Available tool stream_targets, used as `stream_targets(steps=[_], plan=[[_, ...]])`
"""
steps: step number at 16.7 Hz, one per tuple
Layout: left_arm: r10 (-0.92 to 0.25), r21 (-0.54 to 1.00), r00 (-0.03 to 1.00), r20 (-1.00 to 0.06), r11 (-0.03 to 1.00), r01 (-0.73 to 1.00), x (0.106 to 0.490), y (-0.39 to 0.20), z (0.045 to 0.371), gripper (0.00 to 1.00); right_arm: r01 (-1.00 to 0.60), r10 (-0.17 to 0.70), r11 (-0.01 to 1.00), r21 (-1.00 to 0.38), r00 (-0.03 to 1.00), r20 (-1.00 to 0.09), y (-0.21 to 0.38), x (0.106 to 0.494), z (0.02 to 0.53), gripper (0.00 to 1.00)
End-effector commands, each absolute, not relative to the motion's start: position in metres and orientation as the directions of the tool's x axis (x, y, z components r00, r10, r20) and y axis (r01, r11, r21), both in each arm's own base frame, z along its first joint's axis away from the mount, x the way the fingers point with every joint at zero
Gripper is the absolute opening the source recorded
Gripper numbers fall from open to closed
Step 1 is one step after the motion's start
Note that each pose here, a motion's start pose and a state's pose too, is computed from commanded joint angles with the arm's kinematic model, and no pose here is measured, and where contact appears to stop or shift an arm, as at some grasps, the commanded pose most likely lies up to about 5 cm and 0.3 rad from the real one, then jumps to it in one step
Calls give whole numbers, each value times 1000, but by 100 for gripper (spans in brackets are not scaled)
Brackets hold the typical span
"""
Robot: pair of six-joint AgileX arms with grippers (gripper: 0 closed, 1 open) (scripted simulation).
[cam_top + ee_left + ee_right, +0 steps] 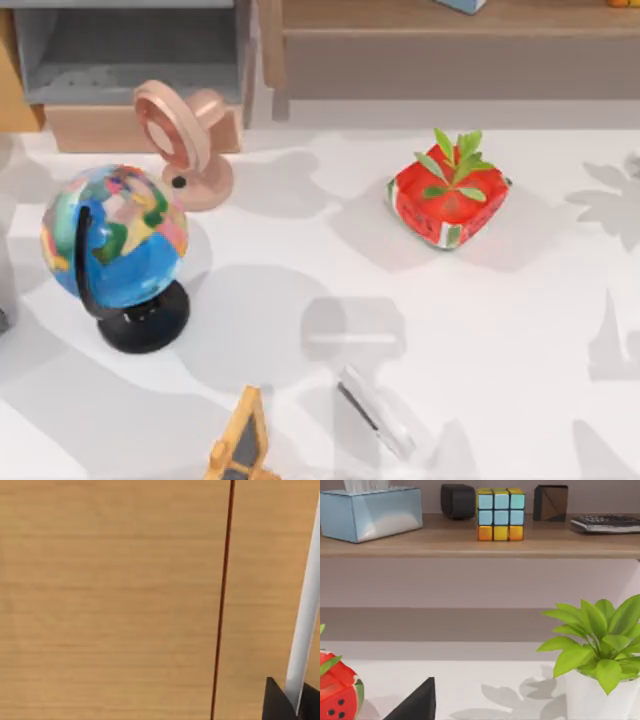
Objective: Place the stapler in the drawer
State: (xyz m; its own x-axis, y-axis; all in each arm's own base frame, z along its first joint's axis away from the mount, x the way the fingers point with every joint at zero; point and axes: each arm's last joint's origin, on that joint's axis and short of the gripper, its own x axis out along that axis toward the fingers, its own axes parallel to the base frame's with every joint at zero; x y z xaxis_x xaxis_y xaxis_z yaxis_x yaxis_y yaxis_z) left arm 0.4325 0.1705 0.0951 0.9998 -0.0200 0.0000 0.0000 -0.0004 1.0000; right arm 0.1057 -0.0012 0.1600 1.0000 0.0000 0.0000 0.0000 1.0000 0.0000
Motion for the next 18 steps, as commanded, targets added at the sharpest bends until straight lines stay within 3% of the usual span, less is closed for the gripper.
stream_targets(steps=[4,12,18], plan=[[-16,1000,1000,-16,11,16,428,173,91,0,0,0,1000,0,1000,0,-1,106,160,100],[-17,1000,1000,-19,12,19,370,173,90,0,0,0,1000,0,1000,0,-1,106,160,100],[-16,1000,1000,-16,11,16,364,175,90,0,0,0,1000,0,1000,0,-1,106,160,100]])
